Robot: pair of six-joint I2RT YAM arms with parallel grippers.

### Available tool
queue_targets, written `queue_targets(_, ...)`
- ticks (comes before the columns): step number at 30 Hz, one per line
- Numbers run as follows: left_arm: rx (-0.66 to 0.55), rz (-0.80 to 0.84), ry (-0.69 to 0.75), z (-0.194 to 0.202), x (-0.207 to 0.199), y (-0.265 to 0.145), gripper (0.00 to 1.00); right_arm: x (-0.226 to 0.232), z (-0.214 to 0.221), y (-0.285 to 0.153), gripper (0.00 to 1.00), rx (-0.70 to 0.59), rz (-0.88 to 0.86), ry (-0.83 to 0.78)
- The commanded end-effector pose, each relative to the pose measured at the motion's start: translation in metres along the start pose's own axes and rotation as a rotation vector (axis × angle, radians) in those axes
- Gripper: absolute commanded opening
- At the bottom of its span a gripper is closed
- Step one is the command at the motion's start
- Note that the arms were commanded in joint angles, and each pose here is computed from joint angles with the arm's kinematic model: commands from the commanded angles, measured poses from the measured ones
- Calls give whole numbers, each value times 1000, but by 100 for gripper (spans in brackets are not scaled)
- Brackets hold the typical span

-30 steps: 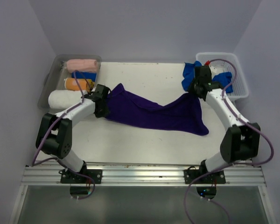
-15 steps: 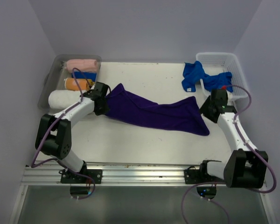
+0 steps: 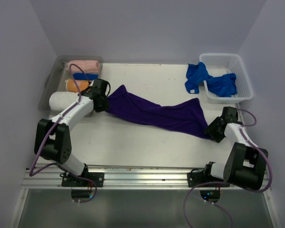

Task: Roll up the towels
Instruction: Flatten the towel

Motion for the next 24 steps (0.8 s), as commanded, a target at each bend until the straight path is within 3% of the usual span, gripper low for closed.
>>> queue_targets(1, -40, 21, 5, -13, -1, -10, 0, 3, 0, 11, 51, 2, -42, -4)
queue_targets(3, -37, 21, 6, -12, -1, -9, 0, 4, 0, 17, 49, 15, -46, -4)
queue_targets(6, -36, 17, 8, -12, -1, -8, 0, 3, 3, 20, 37, 23, -50, 7)
queue_targets(7, -38, 15, 5, -13, -1, -8, 0, 3, 3, 20, 32, 19, -49, 10)
queue_targets(8, -38, 15, 5, -13, -1, -8, 0, 2, 4, 20, 16, 15, -46, 14)
queue_targets(10, -37, 15, 5, -13, -1, -8, 0, 3, 2, 16, 0, -2, -48, 15)
queue_targets(19, -74, 64, 1, -36, -8, -29, 0, 17, -24, -52, 0, -155, -108, 0)
queue_targets(24, -187, 108, -43, -76, -6, -67, 0, 25, -39, -94, 0, -243, -136, -1)
Point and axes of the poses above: each gripper's point midway between its finger pads, its own y axis out along the fingers, its own x axis along the line the jaws close on, z = x × y, the point moved 9 cm from there along -y, back along the fingers
